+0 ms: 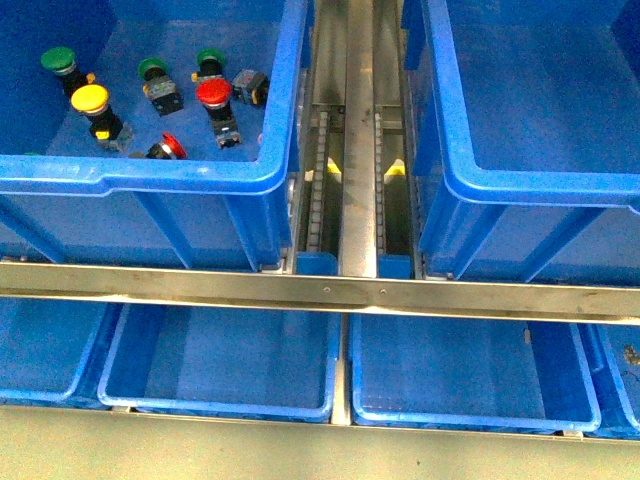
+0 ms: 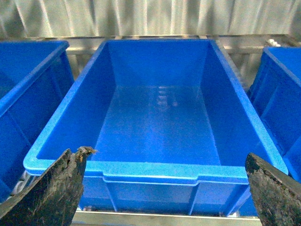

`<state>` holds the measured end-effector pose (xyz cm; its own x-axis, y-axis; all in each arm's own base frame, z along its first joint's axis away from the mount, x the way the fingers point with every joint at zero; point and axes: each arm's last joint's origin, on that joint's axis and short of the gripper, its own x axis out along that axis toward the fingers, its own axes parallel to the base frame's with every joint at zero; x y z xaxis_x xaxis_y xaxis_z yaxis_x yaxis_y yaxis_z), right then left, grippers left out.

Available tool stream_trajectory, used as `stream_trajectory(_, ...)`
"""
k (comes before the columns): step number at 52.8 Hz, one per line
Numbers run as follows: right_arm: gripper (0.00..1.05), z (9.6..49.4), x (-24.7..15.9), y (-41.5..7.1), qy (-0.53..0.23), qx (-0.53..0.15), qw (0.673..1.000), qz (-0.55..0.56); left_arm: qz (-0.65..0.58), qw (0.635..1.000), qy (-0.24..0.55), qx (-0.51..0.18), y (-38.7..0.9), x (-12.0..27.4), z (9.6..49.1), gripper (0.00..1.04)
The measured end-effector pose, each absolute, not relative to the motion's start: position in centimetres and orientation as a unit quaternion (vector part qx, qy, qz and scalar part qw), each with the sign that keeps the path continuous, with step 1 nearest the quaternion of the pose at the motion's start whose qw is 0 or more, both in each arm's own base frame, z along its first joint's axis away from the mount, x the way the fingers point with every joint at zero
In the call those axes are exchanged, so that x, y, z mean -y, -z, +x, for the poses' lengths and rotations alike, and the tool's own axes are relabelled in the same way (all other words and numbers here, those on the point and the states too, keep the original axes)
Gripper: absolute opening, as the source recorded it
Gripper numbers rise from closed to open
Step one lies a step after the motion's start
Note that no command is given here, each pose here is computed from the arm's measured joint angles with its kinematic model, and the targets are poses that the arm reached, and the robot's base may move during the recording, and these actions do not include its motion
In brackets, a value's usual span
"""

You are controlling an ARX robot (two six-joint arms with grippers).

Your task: Pick red and yellow buttons and place in box

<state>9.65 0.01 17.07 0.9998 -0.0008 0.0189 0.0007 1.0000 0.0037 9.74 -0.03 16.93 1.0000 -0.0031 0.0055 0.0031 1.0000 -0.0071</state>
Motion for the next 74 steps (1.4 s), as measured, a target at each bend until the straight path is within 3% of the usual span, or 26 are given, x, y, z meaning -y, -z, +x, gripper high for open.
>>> stream_trajectory(74, 0.98, 9.65, -0.01, -17.07, 0.0, 0.009, 1.0, 0.002, -0.004, 1.0, 0.002, 0.003, -16.93, 0.03, 9.74, 0.97)
